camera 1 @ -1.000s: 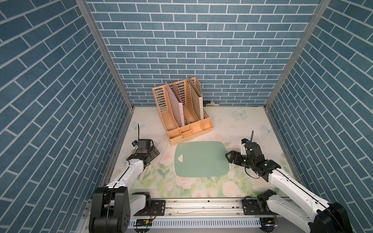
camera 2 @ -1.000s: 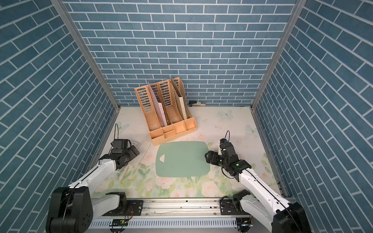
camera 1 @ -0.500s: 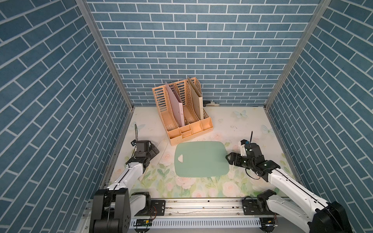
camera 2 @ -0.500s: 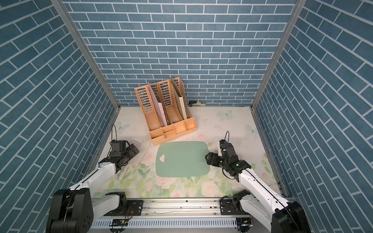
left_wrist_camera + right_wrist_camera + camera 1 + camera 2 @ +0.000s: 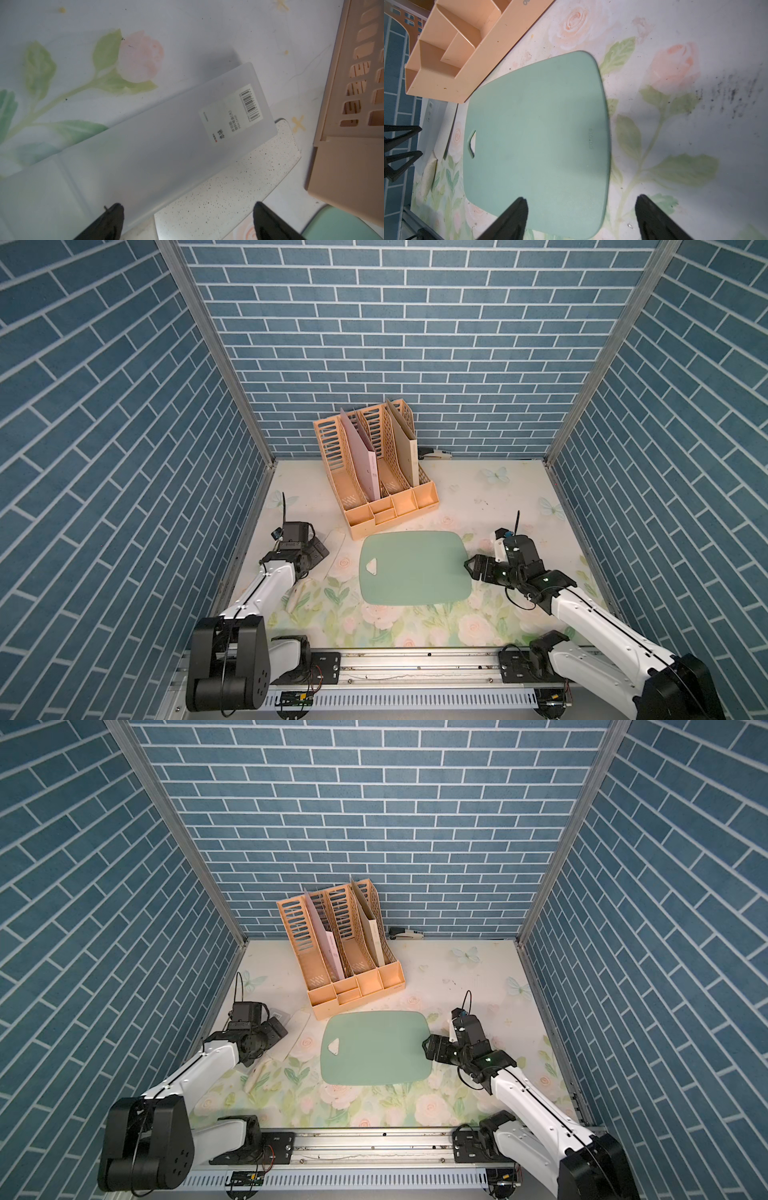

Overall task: Align the knife with the edge of the cutting board
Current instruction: Pick up the knife at the center of the board.

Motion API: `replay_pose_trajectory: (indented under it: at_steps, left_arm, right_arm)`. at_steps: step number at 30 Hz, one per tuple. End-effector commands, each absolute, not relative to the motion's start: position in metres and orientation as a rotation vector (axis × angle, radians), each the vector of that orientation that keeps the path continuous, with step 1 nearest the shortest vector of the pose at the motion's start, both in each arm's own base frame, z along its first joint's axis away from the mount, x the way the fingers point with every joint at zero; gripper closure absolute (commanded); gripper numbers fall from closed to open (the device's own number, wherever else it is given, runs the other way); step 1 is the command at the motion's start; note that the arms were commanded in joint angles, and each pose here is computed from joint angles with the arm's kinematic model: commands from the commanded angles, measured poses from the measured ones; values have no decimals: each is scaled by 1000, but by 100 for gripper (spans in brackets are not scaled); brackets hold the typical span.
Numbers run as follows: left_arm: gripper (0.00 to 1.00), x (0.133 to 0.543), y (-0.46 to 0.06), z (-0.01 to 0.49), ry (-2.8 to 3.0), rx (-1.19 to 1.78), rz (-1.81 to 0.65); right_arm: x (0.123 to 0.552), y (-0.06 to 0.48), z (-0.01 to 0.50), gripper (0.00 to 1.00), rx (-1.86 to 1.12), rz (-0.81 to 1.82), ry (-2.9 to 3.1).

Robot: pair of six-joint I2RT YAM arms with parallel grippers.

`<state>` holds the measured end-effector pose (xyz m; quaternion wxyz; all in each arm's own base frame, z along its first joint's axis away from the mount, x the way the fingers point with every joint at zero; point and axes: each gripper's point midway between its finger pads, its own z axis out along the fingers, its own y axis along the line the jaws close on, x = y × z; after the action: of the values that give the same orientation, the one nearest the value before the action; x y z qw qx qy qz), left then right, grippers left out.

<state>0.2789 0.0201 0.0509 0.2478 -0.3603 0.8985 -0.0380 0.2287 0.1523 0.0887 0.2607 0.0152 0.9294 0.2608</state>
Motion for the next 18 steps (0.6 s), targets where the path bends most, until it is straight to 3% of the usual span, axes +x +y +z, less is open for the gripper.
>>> replay_pose_trajectory:
  at_steps: [1,9,18]
  left_arm:
    - [0,242,9,18,2634,-1039,-89]
    - [1,241,-9,26,2669,-1029,-197]
    - [0,246,-2,51,2604,-1011,-151]
  right_arm:
    - [229,152,88,15,-3,699,2508]
    - [228,151,85,15,-6,696,2516]
    - [227,152,79,15,-6,702,2523]
